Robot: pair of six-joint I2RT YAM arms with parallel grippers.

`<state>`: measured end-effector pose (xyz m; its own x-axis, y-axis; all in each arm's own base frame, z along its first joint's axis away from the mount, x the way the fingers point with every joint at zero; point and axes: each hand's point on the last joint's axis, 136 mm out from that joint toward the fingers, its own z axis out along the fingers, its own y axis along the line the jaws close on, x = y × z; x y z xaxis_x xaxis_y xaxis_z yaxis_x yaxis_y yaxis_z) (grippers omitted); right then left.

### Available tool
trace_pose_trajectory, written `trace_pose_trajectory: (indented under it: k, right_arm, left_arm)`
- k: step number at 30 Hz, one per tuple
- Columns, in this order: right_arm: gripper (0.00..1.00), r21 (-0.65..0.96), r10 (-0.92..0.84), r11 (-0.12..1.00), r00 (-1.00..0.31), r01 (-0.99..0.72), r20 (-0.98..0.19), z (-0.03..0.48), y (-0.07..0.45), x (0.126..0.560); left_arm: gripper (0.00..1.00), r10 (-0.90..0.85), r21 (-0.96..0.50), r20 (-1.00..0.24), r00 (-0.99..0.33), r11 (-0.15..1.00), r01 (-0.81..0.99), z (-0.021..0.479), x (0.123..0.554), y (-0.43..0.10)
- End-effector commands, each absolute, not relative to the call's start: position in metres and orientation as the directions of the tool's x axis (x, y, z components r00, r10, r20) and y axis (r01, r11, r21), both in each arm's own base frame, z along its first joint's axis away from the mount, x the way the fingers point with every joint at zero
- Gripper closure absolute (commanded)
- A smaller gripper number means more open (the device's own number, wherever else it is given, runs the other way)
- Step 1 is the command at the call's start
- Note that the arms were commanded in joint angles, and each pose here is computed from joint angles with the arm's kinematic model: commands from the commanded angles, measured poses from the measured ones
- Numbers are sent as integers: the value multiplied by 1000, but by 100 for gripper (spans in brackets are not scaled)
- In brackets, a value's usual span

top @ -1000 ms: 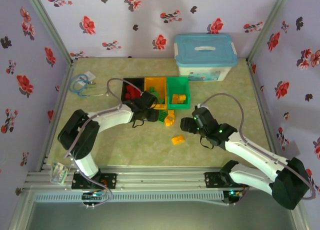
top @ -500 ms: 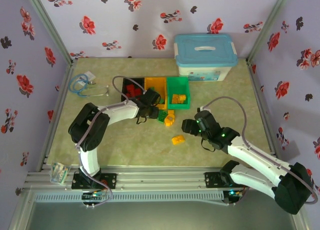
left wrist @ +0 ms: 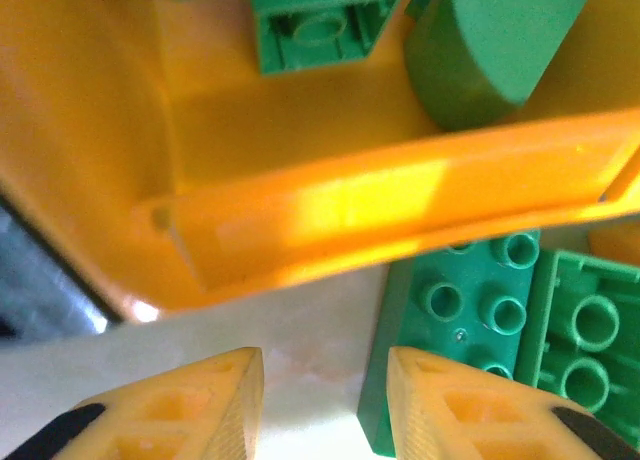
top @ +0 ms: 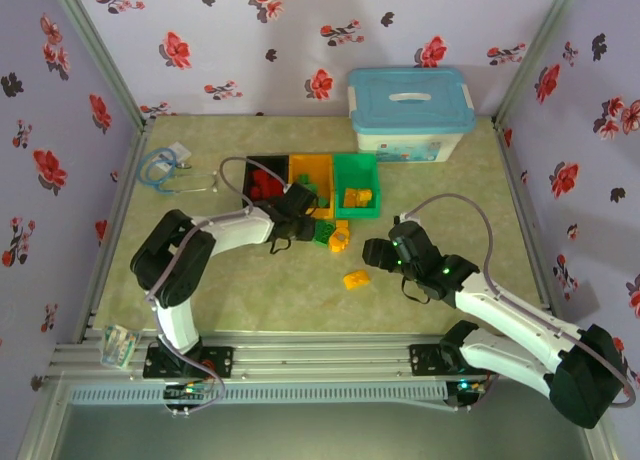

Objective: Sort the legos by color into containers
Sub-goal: Move the lego to the center of the table, then pick up the lego from the center of the table.

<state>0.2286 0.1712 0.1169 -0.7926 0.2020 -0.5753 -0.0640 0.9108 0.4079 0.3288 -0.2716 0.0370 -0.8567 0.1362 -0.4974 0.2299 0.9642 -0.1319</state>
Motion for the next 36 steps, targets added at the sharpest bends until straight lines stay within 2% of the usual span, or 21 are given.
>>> trace_pose_trajectory:
  k: [1, 6, 12, 13, 15, 17, 31, 36]
  right_arm:
    - [27, 431, 221, 900, -781, -68, -584, 123, 175, 229]
    - [28, 437, 223, 897, -783, -69, -581, 124, 177, 229]
    - [28, 445, 222, 892, -777, -82, -588, 128, 181, 229]
    - [28, 447, 223, 891, -777, -82, -588, 128, 182, 229]
    - [28, 453, 225, 887, -776, -87, -589, 129, 185, 228]
    - [28, 453, 222, 887, -777, -90, -590, 129, 187, 228]
    - [28, 441, 217, 894, -777, -85, -591, 125, 184, 222]
    - [28, 441, 218, 894, -779, -82, -588, 122, 185, 223]
  left_arm:
    - [63, 161, -59, -427, -890, 977, 205, 16, 296, -245]
    - [63, 145, -59, -432, -890, 980, 189, 21, 273, -228]
    - [62, 104, -96, -501, -859, 980, 175, 59, 264, -216]
    - [60, 102, -104, -517, -850, 978, 181, 68, 266, -218]
    - [45, 102, -124, -540, -835, 972, 199, 85, 270, -223]
    - [40, 117, -136, -544, -831, 965, 225, 92, 272, -231]
    - [39, 225, -117, -467, -855, 943, 312, 62, 268, -261]
    - [42, 242, -102, -445, -862, 943, 317, 47, 265, -265]
